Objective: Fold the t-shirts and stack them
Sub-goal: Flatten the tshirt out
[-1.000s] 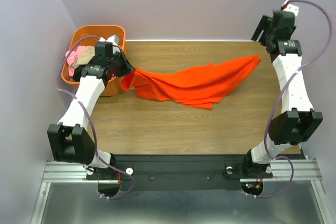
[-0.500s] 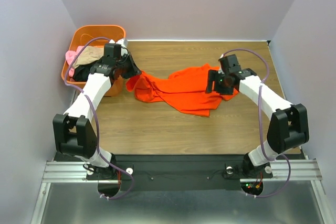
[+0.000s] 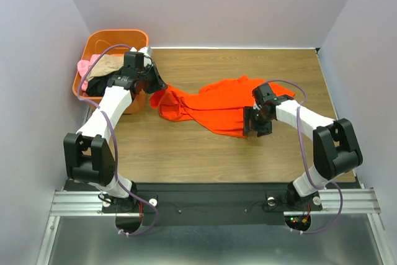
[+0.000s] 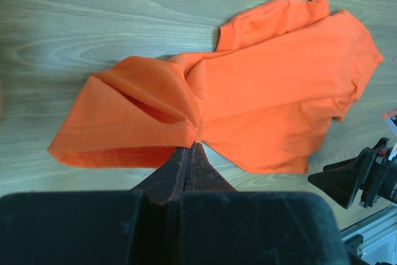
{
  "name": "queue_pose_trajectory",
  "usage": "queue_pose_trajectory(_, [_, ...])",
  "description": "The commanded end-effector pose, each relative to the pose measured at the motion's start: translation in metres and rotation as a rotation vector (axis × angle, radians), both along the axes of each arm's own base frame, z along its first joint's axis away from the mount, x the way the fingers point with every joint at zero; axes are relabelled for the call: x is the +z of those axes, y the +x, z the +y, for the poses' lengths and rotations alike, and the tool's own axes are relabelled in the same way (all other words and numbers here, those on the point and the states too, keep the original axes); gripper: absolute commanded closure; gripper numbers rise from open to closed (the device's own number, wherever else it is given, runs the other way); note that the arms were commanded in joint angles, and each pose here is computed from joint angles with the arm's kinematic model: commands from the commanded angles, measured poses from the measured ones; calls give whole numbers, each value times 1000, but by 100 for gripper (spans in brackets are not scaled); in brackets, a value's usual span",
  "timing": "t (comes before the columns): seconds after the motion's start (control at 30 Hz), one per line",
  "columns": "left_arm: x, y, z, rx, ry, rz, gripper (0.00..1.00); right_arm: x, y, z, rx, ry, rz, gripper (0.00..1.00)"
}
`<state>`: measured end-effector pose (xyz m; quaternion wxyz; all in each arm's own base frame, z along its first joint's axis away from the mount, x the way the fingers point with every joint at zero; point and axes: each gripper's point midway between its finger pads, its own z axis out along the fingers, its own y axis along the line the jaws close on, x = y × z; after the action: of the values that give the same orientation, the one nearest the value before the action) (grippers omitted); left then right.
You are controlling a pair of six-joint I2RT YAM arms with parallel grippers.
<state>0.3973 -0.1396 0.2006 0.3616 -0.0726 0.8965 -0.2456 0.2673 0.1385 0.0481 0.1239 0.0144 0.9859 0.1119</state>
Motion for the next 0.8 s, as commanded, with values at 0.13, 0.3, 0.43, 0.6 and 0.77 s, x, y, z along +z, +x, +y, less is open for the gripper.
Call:
queue_pose_trajectory(0.13, [1, -2, 3, -12, 22, -25, 100, -10, 6, 26, 76, 35, -9, 32])
queue_pose_trajectory(0.3, [0, -4, 4, -7, 22, -24, 100, -22, 8, 28, 88, 15, -1, 35])
queue_pose_trajectory(0.43, [1, -5, 4, -5, 25, -27, 100, -24, 16, 27, 77, -4, -38, 40])
queue_pose_trajectory(0.6, [0, -6, 5, -2, 27, -20, 100, -25, 25, 29, 76, -4, -71, 49])
queue_pose_trajectory(0.77, [0, -5, 5, 0, 26, -23, 100, -33, 26, 31, 82, -5, -59, 62])
